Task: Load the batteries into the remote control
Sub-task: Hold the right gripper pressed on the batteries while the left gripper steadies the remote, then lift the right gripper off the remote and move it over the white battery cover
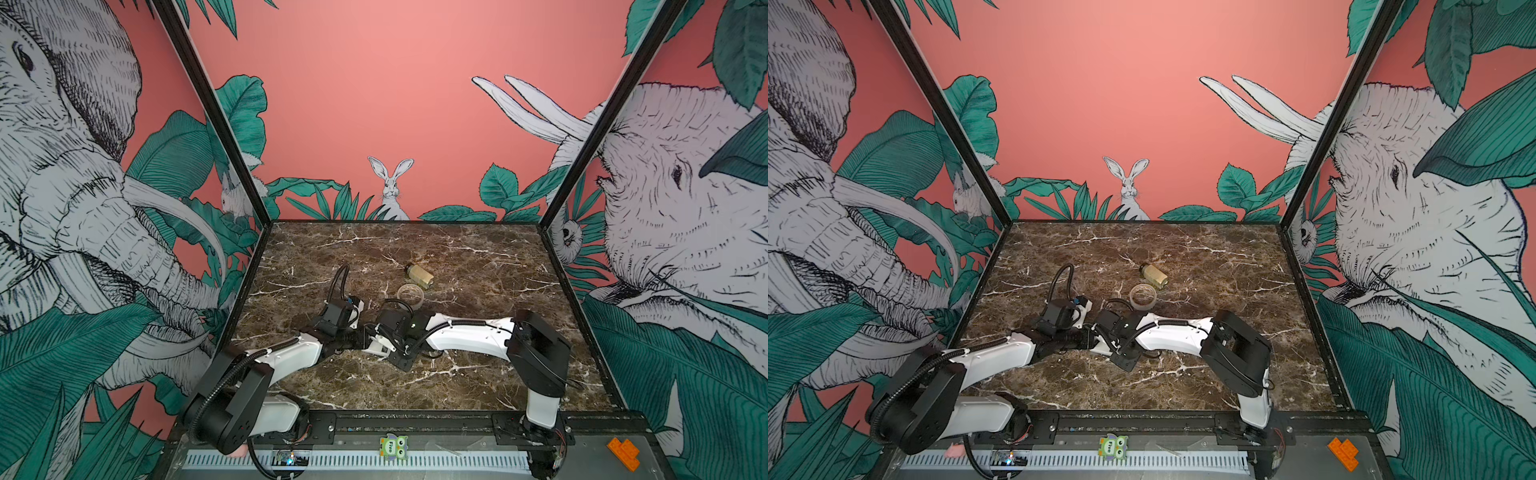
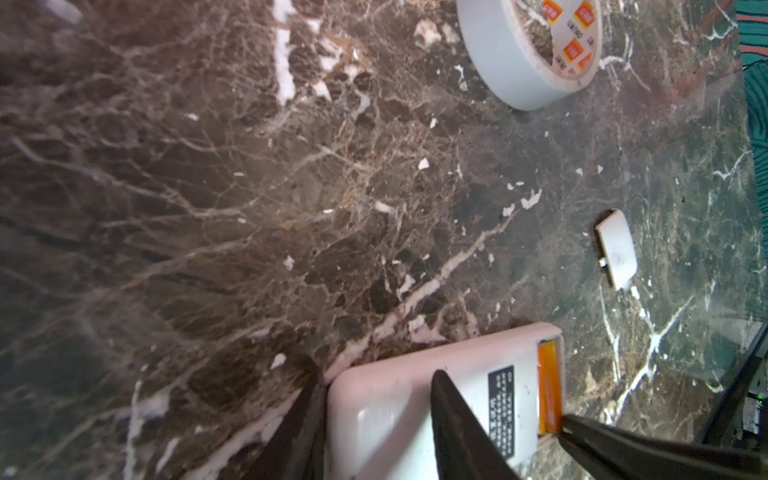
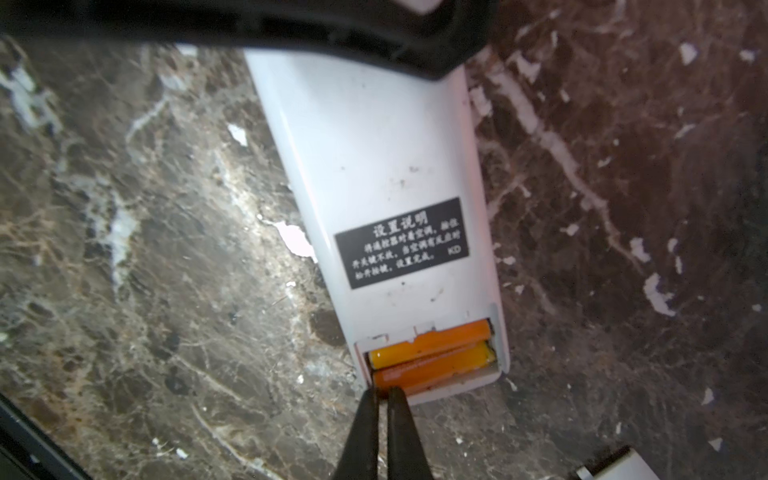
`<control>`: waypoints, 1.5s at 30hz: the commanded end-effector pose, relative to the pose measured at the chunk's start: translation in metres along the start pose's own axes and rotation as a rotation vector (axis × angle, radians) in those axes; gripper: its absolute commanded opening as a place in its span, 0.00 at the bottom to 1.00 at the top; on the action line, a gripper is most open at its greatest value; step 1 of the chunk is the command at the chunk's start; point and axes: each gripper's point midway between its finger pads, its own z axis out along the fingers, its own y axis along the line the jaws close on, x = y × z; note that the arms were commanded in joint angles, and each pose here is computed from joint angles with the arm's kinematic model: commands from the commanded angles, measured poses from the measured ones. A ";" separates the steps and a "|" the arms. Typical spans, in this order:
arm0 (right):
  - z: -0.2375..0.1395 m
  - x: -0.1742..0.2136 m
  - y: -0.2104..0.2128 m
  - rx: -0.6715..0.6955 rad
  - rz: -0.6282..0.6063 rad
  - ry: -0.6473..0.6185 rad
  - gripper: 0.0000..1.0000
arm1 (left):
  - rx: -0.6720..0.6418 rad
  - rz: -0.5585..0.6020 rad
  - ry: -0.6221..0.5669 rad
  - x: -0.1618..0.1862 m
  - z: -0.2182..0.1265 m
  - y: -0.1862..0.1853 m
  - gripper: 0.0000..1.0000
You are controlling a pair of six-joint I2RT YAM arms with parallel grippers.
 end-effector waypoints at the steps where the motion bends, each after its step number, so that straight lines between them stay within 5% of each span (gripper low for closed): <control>1: 0.021 0.024 -0.007 0.037 0.010 0.088 0.04 | -0.079 -0.047 0.153 0.046 0.004 0.024 0.42; 14: 0.014 0.019 -0.009 0.041 0.012 0.068 0.02 | -0.079 -0.046 0.152 0.046 0.003 0.024 0.43; 31: -0.027 -0.001 -0.012 -0.002 0.071 -0.076 0.14 | -0.080 -0.044 0.145 0.044 0.001 0.023 0.43; 34: -0.037 0.001 -0.022 0.019 0.092 -0.102 0.21 | -0.076 -0.041 0.138 0.041 0.000 0.021 0.43; 45: -0.040 0.053 -0.083 0.086 0.217 -0.028 0.70 | -0.061 -0.025 0.112 0.031 -0.006 0.014 0.44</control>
